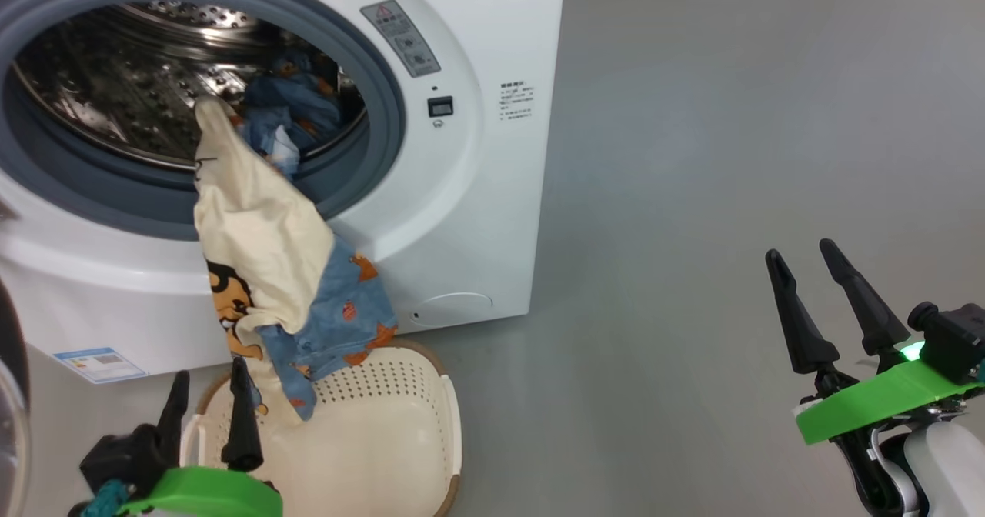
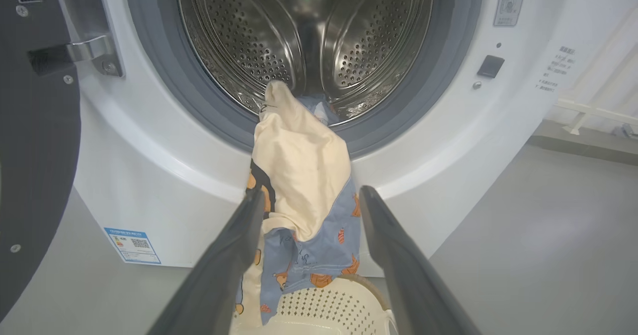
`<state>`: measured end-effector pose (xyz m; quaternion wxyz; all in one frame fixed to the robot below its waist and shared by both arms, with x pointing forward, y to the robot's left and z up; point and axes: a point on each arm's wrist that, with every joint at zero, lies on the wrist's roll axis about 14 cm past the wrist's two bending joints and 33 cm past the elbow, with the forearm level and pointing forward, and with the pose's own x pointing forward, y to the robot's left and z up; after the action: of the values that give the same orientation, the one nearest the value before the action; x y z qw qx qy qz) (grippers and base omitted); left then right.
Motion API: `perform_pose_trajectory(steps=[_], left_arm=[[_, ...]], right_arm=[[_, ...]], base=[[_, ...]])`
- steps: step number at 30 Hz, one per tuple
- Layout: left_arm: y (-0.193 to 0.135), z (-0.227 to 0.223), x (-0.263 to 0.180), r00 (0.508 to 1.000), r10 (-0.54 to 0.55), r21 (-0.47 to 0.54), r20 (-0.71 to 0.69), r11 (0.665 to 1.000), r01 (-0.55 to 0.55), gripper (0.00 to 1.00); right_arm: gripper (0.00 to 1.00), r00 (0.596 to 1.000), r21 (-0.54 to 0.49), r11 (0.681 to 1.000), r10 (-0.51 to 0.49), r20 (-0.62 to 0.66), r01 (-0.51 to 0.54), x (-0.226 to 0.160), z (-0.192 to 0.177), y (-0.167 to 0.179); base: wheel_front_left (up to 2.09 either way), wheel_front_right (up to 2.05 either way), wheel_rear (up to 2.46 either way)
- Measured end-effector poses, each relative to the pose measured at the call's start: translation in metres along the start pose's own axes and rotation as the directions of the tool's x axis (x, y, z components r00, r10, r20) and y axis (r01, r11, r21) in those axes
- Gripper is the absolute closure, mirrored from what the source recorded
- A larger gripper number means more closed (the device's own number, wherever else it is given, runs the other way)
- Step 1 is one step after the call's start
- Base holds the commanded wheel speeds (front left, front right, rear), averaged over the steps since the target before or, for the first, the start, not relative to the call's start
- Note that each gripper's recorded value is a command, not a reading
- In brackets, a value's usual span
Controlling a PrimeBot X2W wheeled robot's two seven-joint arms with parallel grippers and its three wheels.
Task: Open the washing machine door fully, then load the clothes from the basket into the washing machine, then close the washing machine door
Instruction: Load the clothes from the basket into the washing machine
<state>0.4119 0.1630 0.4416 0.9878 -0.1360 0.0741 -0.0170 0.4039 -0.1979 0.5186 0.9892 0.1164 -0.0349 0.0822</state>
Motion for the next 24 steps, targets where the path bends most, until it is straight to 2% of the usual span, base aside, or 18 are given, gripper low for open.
perform_pose_trajectory(steps=[14, 24], left_arm=[[0.000, -0.065, 0.045, 0.974, 0.005, -0.047, -0.227, 0.999, -0.016, 0.00], [0.014, -0.110, 0.085, 0.926, 0.020, -0.029, -0.378, 0.999, -0.033, 0.00]], right_arm=[[0.00, 0.998, -0.017, 0.999, -0.050, -0.034, 0.049, 0.011, -0.013, -0.024], [0.00, 0.995, -0.016, 0.997, -0.074, -0.073, 0.073, 0.031, -0.033, -0.039]], base=[[0.00, 0.00, 0.00], [0.00, 0.00, 0.00]])
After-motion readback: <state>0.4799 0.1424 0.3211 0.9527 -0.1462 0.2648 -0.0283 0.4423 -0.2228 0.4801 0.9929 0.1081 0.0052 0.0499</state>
